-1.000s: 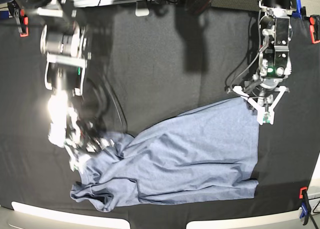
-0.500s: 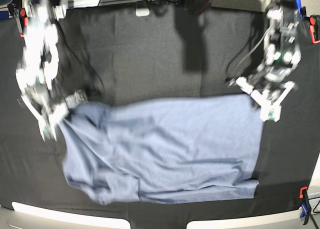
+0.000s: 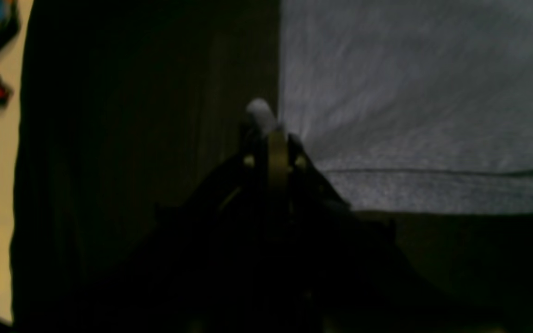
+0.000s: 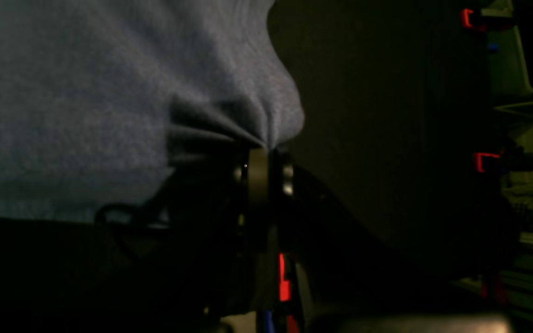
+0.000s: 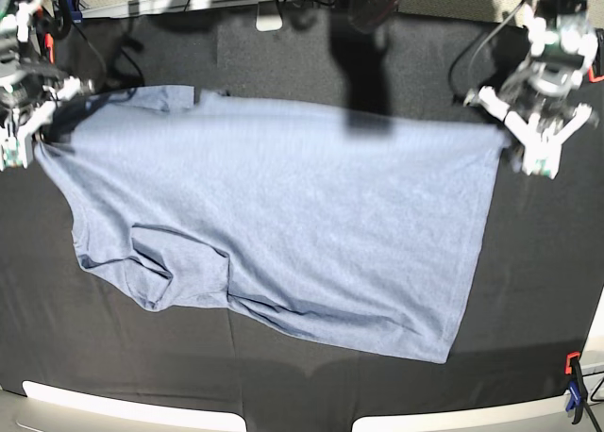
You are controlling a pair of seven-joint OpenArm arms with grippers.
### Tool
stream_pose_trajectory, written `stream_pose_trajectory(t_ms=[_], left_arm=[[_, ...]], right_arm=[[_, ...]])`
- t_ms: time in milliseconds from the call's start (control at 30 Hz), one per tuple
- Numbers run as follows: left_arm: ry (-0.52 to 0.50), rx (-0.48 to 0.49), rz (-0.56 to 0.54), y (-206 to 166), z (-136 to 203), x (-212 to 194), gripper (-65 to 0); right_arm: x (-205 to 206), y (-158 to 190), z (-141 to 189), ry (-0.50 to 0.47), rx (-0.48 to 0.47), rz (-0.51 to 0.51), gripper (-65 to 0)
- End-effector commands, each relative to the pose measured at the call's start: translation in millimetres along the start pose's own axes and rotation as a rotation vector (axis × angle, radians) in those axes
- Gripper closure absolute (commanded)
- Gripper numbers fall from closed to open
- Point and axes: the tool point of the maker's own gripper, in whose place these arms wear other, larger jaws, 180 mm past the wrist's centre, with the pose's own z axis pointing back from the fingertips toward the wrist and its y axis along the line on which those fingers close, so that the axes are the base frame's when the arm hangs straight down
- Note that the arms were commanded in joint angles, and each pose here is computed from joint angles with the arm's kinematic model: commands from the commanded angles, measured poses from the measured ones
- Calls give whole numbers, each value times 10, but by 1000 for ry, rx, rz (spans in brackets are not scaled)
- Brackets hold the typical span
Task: Layout the t-shirt on the table in an organized manner, then fold the t-shirt properly
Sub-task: 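Lift and pull the shirt with both grippers to spread it flat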
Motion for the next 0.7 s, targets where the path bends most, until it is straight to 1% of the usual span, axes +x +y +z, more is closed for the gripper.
stream_pose_trajectory(t_ms=[0,133,200,300,333,367,400,500,567,667], left_arm=[[-17,38,-14,112,46,41,0],[40,43,-19,139,120,-182,0],[65,34,-18,110,155,-282,0],[87,30,-24,95,196,-380,0],[90,30,-25,93,201,-392,0],[90,30,-25,93,201,-393,0],[88,30,-25,94,198,-385,0],[52,29,-25,92,194,-321,0],[43,29,-25,92,193,-304,0],[43,29,-25,92,193,-304,0]], right_arm=[[73,-90,43,-26,-30,18,0],[-24,42,49,11,39,-16,0],[-21,74,49,8,54,-28,-7],[-12,92,51,5,65,-34,-184],[-5,96,51,1,67,-35,-232],[-5,96,51,0,67,-35,-268],[-4,97,51,0,67,-35,-288],[-7,113,53,2,76,-40,-290],[-15,159,57,8,101,-53,-290],[-84,297,86,33,175,-72,-290]])
